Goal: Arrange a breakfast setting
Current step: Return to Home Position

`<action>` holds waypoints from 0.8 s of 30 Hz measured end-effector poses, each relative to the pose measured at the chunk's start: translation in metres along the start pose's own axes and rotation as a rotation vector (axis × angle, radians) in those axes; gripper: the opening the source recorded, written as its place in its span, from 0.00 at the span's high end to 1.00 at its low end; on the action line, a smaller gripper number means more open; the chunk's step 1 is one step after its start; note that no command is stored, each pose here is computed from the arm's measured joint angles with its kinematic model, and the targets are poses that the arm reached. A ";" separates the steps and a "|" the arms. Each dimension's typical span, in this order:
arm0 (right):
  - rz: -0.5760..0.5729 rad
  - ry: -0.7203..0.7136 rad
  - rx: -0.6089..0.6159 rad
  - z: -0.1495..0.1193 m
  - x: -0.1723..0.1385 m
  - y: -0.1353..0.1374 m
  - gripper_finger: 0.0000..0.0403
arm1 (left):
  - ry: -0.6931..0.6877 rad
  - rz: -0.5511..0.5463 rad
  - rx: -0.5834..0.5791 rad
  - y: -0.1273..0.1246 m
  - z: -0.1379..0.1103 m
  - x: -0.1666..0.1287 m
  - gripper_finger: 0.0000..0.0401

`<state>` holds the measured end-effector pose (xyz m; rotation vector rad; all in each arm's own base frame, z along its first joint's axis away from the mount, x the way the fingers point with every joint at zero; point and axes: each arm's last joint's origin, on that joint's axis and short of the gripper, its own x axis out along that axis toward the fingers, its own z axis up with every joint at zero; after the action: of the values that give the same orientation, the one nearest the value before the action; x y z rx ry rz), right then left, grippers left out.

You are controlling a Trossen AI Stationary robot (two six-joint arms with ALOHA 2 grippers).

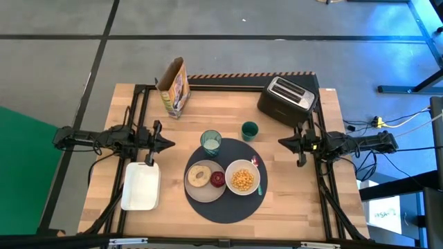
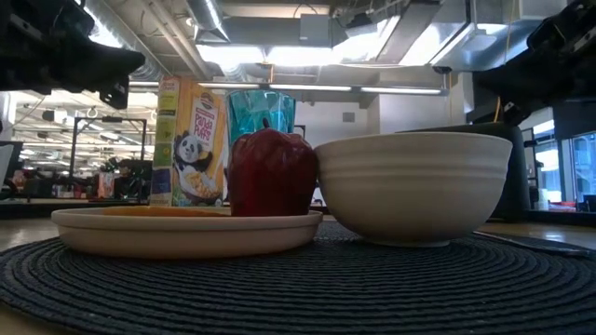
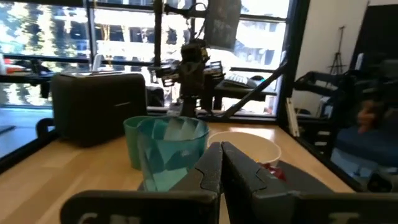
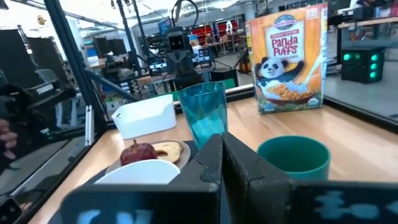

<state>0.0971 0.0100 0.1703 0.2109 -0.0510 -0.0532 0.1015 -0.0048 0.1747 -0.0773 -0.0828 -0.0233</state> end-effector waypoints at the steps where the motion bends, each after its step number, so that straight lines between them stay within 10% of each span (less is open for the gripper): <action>1: 0.003 0.001 0.007 0.000 0.000 0.000 1.00 | 0.000 -0.004 -0.002 0.000 0.000 0.000 1.00; 24: 0.028 0.009 0.010 0.000 0.000 0.001 1.00 | 0.008 0.003 0.032 0.000 -0.001 0.000 1.00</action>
<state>0.0972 0.0109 0.1699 0.2204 -0.0449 -0.0242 0.1016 -0.0047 0.1740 -0.0458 -0.0749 -0.0195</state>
